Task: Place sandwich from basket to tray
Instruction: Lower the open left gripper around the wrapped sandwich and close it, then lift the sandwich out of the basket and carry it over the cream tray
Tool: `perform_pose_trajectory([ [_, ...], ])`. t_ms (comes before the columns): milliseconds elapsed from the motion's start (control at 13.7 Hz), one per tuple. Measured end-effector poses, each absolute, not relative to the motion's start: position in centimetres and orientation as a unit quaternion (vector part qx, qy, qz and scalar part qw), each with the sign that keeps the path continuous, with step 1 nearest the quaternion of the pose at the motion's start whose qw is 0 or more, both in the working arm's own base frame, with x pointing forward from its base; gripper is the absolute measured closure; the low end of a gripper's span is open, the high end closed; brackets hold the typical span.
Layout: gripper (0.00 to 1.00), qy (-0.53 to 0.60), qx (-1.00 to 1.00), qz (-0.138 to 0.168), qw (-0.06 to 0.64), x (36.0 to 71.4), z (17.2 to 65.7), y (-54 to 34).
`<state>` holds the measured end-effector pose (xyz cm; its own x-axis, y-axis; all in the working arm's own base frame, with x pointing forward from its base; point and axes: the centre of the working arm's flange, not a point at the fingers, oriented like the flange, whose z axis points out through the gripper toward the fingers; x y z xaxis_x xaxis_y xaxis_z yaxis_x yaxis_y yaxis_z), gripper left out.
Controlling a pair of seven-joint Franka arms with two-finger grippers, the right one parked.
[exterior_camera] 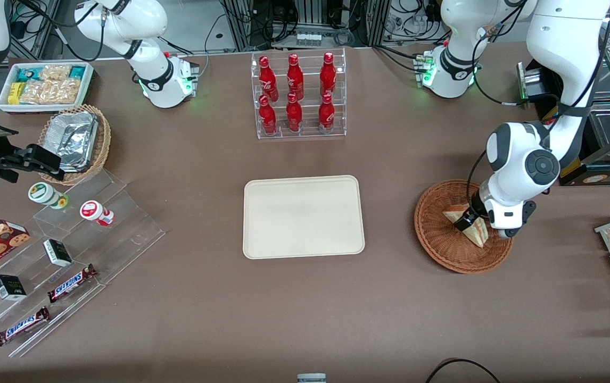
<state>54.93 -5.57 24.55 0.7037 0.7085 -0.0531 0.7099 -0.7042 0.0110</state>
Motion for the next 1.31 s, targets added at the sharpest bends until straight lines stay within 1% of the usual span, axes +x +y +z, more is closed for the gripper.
perform_pose_trajectory([
  [146,0.26,0.384,0.923,-0.025,0.014,54.7,24.3,-5.6],
  [219,0.38,0.384,0.923,-0.026,0.013,54.6,24.2,-5.6],
  [365,0.56,0.382,0.924,-0.028,0.011,54.5,24.2,-5.5],
  [511,0.64,0.369,0.929,-0.039,-0.006,54.1,24.6,-5.6],
  [657,0.68,0.346,0.936,-0.056,-0.033,53.7,26.4,-6.5],
  [803,0.71,0.322,0.942,-0.075,-0.054,54.4,30.3,-9.1],
  [876,0.74,0.309,0.946,-0.080,-0.060,54.9,32.5,-10.8],
  [949,0.80,0.297,0.950,-0.079,-0.063,55.4,34.3,-12.5],
  [1022,0.81,0.284,0.954,-0.075,-0.062,55.7,35.6,-14.2],
  [1168,0.81,0.256,0.962,-0.073,-0.057,55.4,36.5,-17.9],
  [1314,0.81,0.217,0.972,-0.083,-0.045,54.6,36.0,-21.8],
])
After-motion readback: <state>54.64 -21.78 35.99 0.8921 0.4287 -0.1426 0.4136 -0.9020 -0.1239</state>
